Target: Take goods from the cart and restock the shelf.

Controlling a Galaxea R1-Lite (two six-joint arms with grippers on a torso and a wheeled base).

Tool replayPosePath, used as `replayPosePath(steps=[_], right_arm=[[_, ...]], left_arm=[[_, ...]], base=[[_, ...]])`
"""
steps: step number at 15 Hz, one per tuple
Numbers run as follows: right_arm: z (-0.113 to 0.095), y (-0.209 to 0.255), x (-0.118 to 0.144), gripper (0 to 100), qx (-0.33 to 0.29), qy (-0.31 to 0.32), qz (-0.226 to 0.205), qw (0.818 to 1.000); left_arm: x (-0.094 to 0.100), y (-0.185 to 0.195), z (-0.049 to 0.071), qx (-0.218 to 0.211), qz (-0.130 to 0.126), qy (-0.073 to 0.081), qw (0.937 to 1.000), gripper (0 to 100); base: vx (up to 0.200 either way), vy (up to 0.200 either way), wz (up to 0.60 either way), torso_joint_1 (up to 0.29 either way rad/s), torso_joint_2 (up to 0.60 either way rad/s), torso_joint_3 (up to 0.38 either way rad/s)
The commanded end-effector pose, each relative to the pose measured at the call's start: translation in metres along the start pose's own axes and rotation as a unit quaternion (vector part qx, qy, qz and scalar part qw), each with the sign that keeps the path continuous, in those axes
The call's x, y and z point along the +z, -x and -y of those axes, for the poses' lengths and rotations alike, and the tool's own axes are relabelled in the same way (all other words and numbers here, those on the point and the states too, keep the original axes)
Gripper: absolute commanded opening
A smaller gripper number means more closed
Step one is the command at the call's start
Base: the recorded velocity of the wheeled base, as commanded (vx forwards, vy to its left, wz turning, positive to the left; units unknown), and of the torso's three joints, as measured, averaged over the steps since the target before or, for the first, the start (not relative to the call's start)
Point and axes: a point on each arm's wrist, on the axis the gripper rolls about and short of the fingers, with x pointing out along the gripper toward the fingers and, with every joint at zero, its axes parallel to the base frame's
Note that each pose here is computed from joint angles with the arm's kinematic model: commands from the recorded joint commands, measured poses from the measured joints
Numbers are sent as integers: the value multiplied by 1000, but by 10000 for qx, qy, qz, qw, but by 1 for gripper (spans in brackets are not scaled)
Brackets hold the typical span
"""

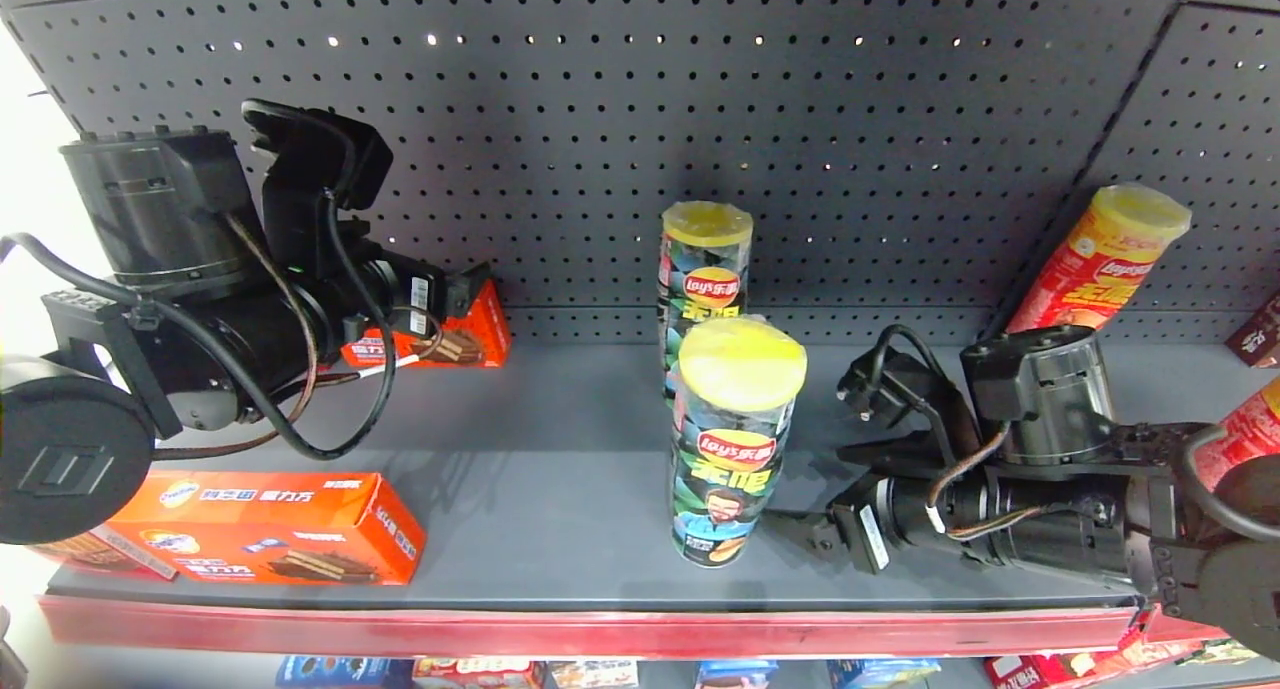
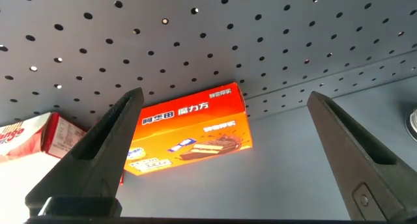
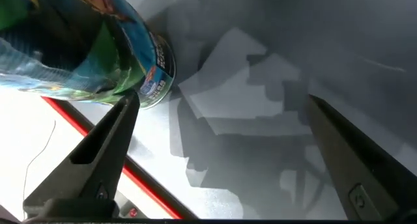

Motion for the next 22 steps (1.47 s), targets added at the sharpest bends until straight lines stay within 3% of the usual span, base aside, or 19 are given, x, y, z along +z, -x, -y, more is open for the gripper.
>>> replayPosePath(steps=[1,22], right_arm=[[2,-1,-1,100,-25,-15,-19,10000],[3,-9,5,100,-40,-15,102,9999]], left_arm=[[-1,0,0,1,-18,-3,10000,100],[0,1,0,7,3,2,10000,100]], base=[[0,0,0,0,0,0],[0,0,0,0,0,0]])
